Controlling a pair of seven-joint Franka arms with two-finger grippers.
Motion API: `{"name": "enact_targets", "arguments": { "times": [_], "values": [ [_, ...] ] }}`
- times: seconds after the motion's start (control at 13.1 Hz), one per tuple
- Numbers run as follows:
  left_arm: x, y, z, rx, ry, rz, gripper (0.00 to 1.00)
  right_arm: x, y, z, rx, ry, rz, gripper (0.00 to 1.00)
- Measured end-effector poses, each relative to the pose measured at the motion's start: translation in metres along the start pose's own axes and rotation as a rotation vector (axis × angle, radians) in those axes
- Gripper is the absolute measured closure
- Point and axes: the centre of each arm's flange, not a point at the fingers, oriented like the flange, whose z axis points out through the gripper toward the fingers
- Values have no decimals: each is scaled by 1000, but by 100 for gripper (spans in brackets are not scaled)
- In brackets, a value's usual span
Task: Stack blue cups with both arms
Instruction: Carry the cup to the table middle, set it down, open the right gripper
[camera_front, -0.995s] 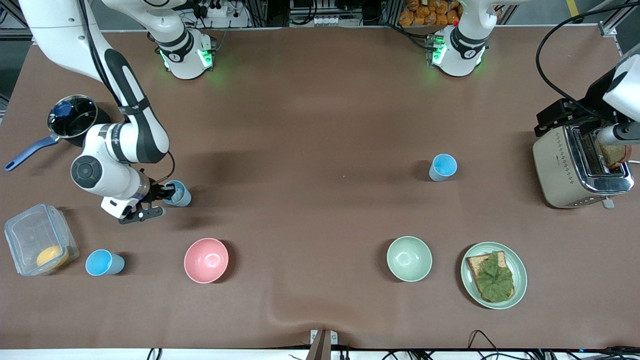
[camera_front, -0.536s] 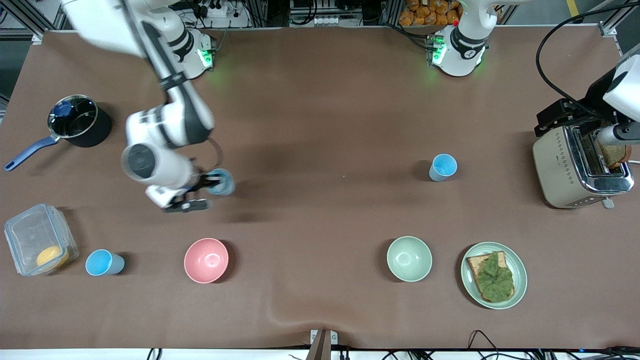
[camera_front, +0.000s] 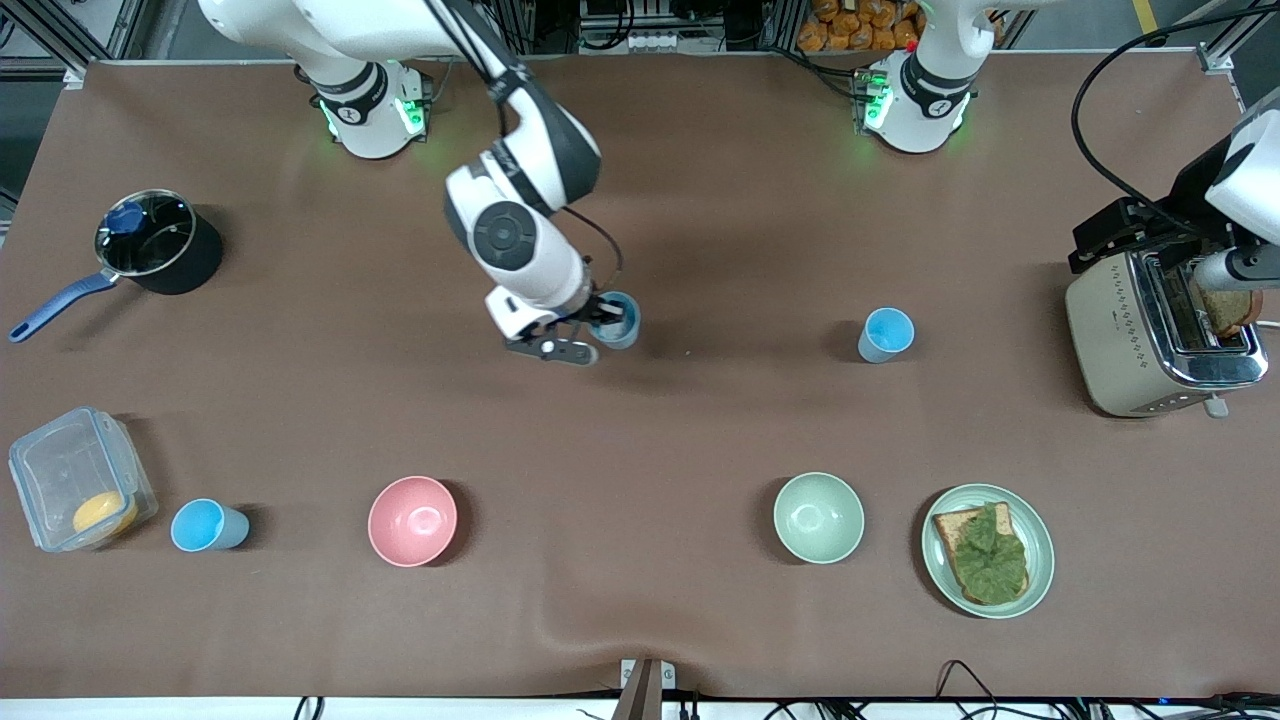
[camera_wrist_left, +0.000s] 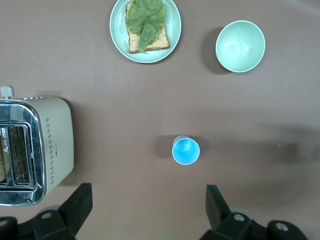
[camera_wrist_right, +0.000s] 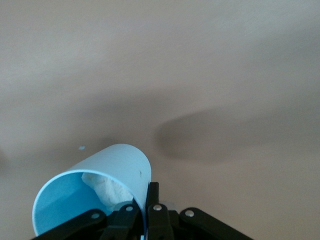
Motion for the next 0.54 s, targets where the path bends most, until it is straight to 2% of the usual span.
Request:
{"name": "enact_targets", "arguments": {
  "times": [0.23,0.38,0.54],
  "values": [
    [0,0,0,0,0,0,0,-16,-10,65,-21,2,7,96],
    [0,0,0,0,-1,0,0,-18,-14,69,-21,7,4,96],
    [0,0,1,0,-2,-1,0,-17,-14,69,-20,8,25,82]
  ]
}}
